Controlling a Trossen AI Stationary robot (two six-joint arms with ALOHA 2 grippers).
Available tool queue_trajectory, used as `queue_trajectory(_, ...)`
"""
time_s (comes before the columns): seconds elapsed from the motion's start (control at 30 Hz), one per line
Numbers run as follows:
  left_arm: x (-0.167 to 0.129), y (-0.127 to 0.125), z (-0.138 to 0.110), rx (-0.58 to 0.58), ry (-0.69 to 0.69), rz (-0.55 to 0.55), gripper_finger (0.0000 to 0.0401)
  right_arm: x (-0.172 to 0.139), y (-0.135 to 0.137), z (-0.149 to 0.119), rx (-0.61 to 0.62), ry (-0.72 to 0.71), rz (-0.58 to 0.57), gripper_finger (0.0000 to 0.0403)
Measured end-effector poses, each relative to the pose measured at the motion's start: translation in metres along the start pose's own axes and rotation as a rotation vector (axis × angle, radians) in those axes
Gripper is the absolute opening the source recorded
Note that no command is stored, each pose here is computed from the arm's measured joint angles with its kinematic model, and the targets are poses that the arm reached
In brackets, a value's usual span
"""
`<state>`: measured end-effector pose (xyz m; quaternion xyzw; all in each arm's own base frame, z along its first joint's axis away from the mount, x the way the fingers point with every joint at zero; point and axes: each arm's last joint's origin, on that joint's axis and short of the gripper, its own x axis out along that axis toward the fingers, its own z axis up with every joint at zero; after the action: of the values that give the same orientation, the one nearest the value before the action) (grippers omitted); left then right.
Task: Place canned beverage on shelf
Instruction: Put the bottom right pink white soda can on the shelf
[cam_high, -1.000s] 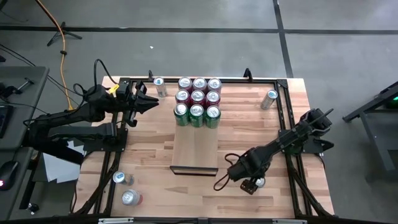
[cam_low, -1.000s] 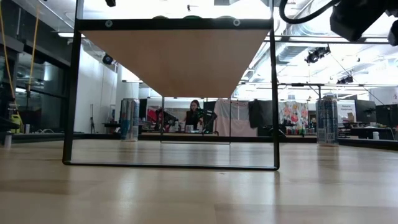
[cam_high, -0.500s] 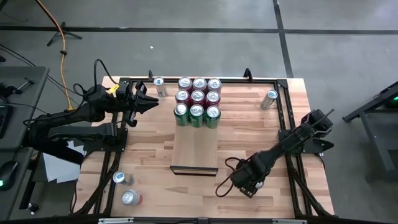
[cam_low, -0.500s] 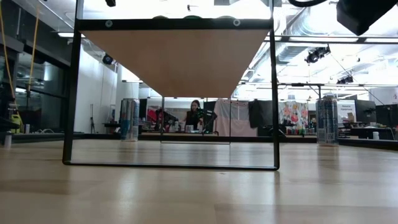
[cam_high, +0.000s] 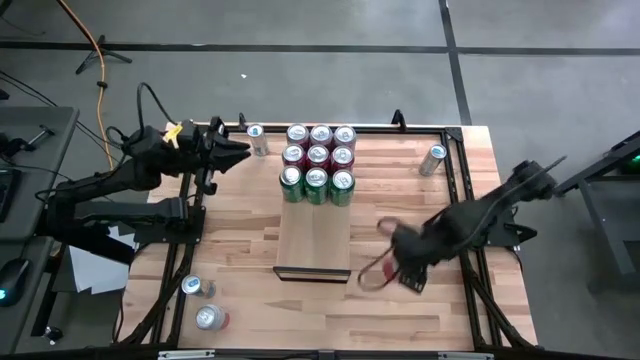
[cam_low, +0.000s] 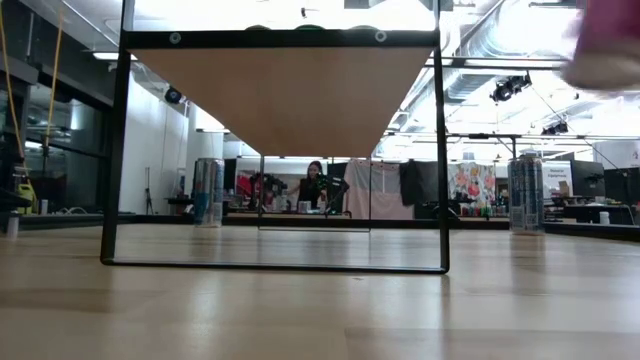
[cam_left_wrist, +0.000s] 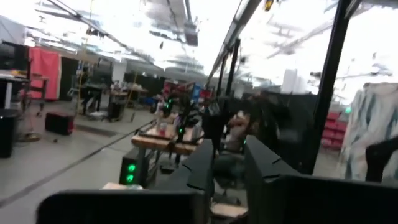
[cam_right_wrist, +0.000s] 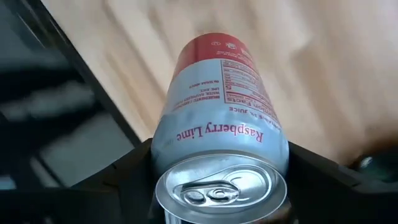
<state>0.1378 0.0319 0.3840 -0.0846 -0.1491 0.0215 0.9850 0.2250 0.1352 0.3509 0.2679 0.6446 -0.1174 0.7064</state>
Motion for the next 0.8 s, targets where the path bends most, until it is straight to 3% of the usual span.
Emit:
queue_trajectory(0.1,0.010,-0.004,0.011,-0.001,0.052,-0.011,0.0067,-0.040,-0.013,0.004,0.032,-0.198,0.057,0.0277)
queue_trajectory(0.23,0.027,-0.017,0.024,-0.033,0.103,-0.115,0.0142,-0.073,-0.025,0.010,0.032,-0.386,0.082,0.0277)
queue_trajectory(0.43,0.059,-0.054,0.035,-0.108,0.159,-0.364,0.0254,-0.099,-0.023,0.022,-0.090,-0.547,0.169,0.0277)
queue_trajectory(0.57,0.081,-0.079,0.034,-0.059,0.173,-0.468,0.0294,-0.110,-0.015,0.032,-0.183,-0.638,0.275,0.0277)
queue_trajectory(0.67,0.100,-0.085,0.028,0.005,0.197,-0.431,0.0302,-0.113,-0.007,0.040,-0.243,-0.677,0.353,0.0277)
queue_trajectory(0.8,0.122,-0.084,0.017,0.101,0.313,-0.317,0.0302,-0.110,0.001,0.049,-0.330,-0.704,0.373,0.0277)
